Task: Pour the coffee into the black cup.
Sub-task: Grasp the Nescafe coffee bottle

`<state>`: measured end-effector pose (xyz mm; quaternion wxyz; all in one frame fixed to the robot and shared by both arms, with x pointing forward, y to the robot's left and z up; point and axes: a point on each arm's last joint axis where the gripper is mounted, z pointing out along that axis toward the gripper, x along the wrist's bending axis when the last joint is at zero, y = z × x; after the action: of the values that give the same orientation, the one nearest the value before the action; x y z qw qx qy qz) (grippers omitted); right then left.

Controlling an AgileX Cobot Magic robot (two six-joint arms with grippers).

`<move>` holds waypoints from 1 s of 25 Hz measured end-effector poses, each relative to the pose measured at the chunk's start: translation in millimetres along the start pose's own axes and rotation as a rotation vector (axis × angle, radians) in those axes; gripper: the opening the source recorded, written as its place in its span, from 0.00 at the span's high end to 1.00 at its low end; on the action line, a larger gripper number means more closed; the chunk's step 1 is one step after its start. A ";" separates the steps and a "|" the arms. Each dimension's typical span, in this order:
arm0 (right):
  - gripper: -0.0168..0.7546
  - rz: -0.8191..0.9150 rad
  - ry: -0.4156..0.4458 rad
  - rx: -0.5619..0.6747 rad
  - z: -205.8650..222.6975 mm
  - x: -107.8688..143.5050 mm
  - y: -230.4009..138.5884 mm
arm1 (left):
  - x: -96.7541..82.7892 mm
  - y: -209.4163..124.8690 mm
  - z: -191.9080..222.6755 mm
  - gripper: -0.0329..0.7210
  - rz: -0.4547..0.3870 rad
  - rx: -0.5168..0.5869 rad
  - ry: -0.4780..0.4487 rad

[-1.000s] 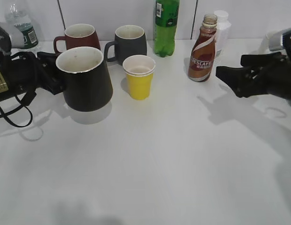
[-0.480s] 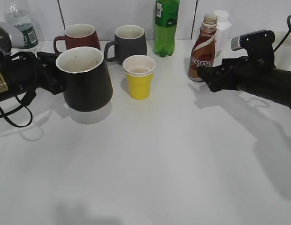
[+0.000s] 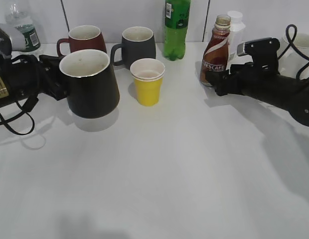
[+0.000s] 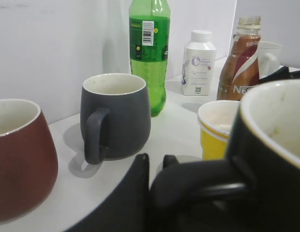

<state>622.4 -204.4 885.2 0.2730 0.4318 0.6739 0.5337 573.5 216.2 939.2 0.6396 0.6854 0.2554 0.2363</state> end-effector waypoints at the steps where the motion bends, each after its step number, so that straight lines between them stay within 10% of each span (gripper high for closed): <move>1: 0.12 -0.001 0.003 -0.006 3.1 -0.9 -0.8 | 0.0 0.0 0.0 0.89 0.000 0.000 0.000; 25: 0.30 -0.014 0.095 -0.076 49.8 -1.4 4.7 | 0.1 0.0 0.0 0.89 0.000 0.000 0.001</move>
<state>665.8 -181.2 875.6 0.2605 0.3905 0.6684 0.5770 573.5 216.3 939.2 0.6397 0.6852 0.2557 0.2365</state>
